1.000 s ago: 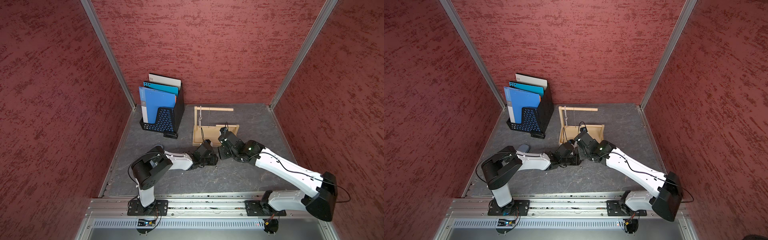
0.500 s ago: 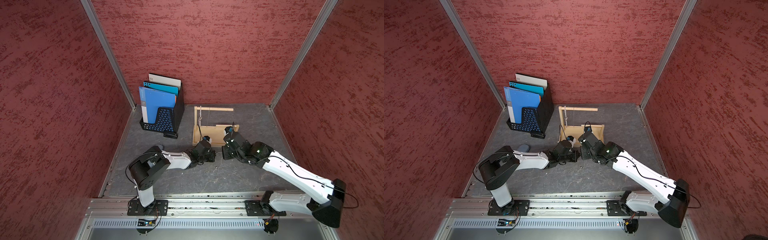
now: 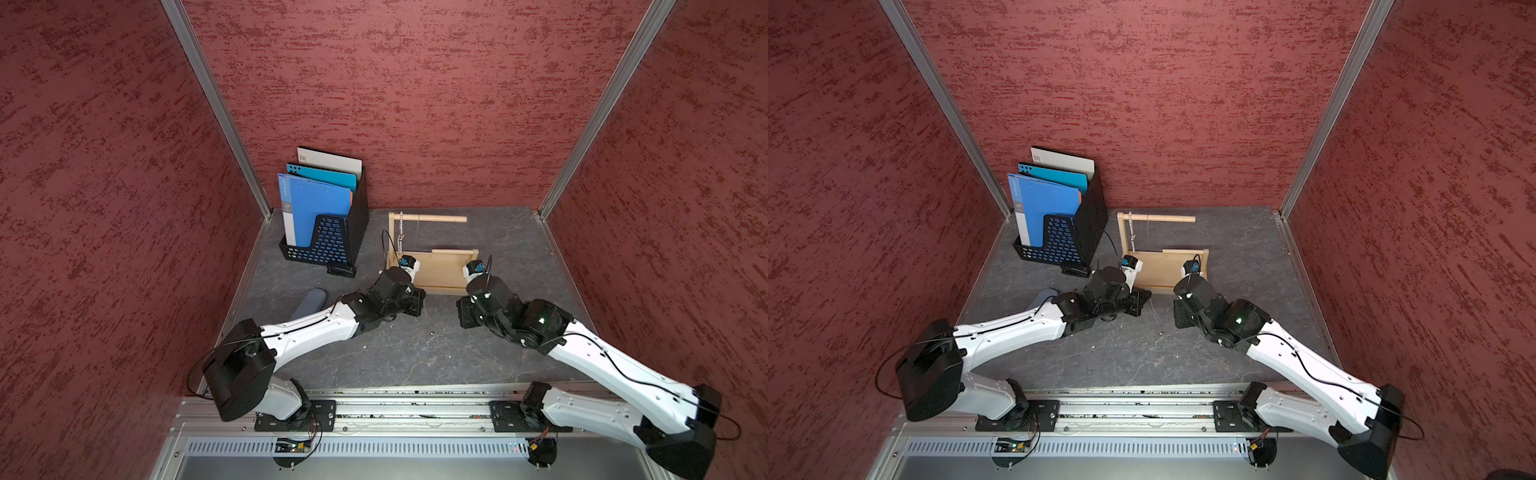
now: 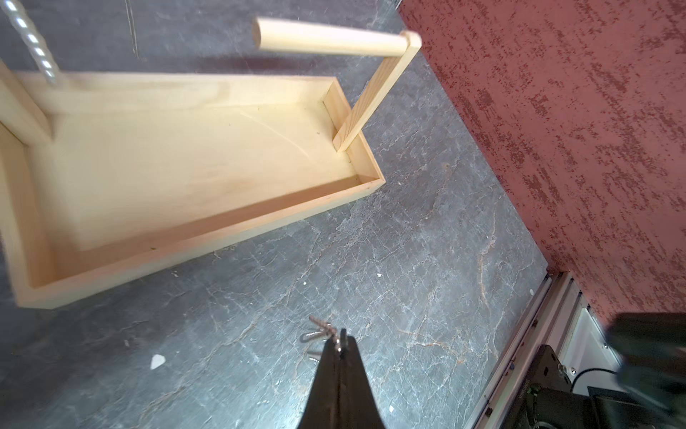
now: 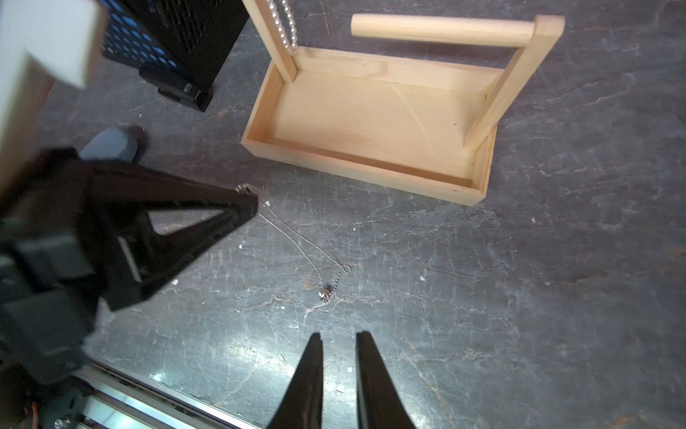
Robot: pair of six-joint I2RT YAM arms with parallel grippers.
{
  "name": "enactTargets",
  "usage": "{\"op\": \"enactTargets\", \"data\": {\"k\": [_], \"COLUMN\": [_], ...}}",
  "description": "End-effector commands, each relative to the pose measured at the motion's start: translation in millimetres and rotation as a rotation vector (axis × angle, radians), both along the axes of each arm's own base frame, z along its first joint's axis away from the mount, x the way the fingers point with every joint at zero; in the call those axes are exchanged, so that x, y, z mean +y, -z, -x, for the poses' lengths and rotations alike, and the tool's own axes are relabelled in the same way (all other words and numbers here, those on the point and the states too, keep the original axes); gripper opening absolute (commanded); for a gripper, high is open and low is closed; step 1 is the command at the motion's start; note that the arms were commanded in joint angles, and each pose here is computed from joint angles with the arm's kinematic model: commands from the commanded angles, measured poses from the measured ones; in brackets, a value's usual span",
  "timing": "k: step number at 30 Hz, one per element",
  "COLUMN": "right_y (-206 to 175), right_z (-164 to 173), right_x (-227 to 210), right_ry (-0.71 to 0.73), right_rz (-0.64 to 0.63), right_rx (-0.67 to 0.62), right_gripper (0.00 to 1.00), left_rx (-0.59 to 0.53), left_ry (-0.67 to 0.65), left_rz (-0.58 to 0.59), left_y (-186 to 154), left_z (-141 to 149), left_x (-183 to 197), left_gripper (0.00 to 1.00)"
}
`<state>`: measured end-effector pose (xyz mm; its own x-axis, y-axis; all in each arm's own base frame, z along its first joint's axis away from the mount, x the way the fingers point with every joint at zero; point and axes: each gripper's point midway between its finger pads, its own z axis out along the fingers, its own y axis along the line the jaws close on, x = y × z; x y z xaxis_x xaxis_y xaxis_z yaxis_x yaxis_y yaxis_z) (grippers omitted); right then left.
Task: Hang the necklace on the jewelry display stand
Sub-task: Pick up the necklace from the center of the board.
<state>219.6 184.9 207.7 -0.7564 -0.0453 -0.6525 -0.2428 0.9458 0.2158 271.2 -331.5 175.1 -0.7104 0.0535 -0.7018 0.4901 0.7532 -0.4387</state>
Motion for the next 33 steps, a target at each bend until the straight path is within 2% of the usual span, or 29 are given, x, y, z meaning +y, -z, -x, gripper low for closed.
{"op": "enactTargets", "data": {"k": [1, 5, 9, 19, 24, 33], "right_y": [-16, -20, -18, -47, -63, -76], "right_z": [1, 7, 10, 17, 25, 29], "right_x": [19, 25, 27, 39, 58, 85], "right_ry": [-0.083, -0.159, -0.205, -0.338, -0.454, -0.602], "right_rz": [-0.14, -0.215, -0.246, -0.313, -0.379, -0.422], "right_rx": [-0.077, -0.119, -0.113, -0.205, -0.237, -0.243], "right_gripper": [0.29, 0.44, 0.5, 0.51, 0.5, 0.47], "left_rx": [-0.036, -0.004, 0.025, -0.008, -0.01, 0.0], "left_ry": [0.09, 0.225, 0.314, 0.388, 0.415, 0.486], "left_rz": [-0.075, -0.062, -0.044, 0.01, 0.025, 0.074], "left_y": [-16, -38, -61, -114, -127, -139], "left_z": [13, 32, 49, 70, 78, 96], "left_x": [7, 5, 6, 23, 29, 29], "left_gripper": [0.0, 0.0, 0.0, 0.0, 0.0, 0.0]}}
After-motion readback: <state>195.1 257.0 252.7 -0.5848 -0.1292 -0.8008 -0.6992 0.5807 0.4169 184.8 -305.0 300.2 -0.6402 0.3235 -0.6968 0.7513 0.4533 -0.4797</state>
